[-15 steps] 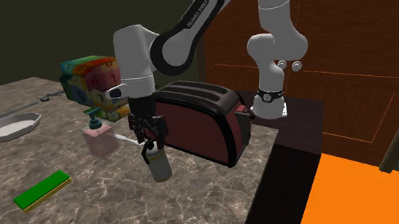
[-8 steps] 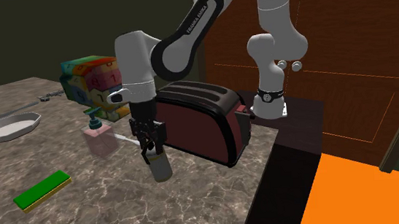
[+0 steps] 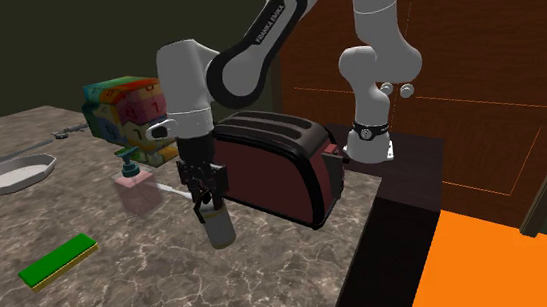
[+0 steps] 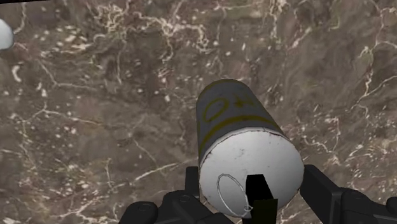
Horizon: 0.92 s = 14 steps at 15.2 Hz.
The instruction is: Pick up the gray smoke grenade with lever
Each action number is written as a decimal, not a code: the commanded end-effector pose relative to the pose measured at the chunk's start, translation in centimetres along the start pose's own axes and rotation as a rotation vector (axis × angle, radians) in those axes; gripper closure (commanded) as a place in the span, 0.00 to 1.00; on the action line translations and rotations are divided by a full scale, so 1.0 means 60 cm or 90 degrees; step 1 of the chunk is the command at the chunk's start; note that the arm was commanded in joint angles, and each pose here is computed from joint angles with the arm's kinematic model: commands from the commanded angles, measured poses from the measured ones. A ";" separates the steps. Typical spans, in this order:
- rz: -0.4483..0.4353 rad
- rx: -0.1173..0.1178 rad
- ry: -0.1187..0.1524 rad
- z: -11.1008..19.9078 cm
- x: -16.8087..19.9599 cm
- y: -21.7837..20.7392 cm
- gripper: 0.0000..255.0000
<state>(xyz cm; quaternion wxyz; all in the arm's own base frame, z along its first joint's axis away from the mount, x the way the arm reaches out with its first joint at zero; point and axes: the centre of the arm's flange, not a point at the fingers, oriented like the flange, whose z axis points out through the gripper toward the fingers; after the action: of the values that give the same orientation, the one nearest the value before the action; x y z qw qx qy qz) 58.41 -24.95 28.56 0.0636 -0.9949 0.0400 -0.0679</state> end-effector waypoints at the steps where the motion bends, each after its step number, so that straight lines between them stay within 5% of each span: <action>1: 0.000 0.000 0.000 -0.016 0.002 -0.001 1.00; 14: 0.000 0.000 0.000 -0.121 0.016 -0.016 1.00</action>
<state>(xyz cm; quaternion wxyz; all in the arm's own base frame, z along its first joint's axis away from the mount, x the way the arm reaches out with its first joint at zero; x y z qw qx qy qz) 58.52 -24.99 35.62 0.0636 -0.9949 0.0399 -0.0678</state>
